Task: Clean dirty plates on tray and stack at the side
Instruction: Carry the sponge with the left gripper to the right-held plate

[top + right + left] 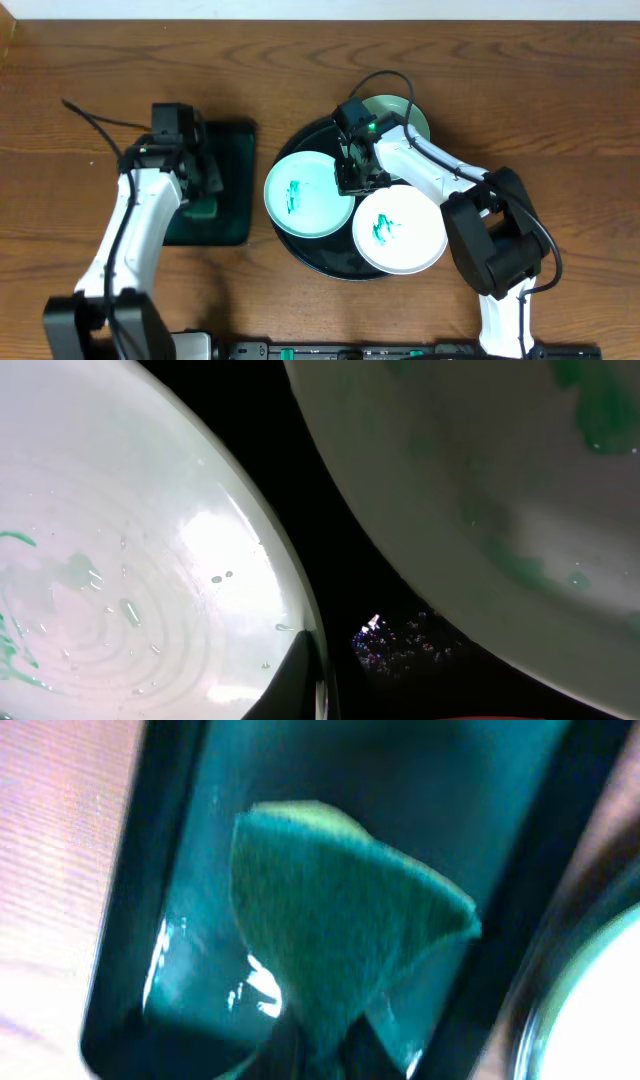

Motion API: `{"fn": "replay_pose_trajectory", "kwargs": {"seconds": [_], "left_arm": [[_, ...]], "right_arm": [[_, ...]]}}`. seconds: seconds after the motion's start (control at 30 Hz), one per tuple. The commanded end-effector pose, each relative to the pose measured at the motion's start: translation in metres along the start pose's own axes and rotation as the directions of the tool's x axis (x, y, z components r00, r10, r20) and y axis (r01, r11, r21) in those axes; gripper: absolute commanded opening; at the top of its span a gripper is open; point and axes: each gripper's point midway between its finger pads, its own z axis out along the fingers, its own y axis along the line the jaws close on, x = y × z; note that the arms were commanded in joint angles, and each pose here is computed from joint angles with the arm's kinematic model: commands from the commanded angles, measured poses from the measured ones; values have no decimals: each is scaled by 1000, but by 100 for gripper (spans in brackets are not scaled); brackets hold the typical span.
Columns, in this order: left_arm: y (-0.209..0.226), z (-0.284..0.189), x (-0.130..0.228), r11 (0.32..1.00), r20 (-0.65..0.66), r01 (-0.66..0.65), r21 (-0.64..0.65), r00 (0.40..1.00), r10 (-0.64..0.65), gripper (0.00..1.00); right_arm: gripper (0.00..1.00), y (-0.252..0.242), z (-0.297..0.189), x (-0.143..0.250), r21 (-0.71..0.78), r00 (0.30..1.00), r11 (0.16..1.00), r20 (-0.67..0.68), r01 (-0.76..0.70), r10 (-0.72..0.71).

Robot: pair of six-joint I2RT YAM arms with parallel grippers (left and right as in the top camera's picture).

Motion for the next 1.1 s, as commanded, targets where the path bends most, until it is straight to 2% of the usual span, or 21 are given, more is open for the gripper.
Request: {"fn": "replay_pose_trajectory", "kwargs": {"seconds": [0.0,0.1,0.4,0.47,0.6,0.93,1.07], "left_arm": [[7,16,6,998,-67,50,-49,996,-53,7],[6,28,8,997,-96,59,-54,993,-64,7],[0,29,-8,998,-40,64,-27,997,-65,7],[-18,28,-12,996,-38,45,76,998,-42,7],[-45,19,-17,981,-32,28,190,999,-23,7],[-125,-11,0,948,6,-186,260,982,190,7],[-147,-12,11,942,-1,-187,278,981,195,7]], "right_arm": [[1,-10,18,18,41,998,999,-67,19,-17],[1,-10,18,19,40,998,999,-68,19,-16],[1,-9,19,19,33,997,999,-69,19,-17],[1,-8,19,18,31,998,999,-66,20,-17],[1,-8,19,17,30,998,999,-64,20,-18],[1,-5,19,19,13,997,1000,-71,19,-18],[1,-5,19,19,14,997,1000,-72,18,-17]]}}
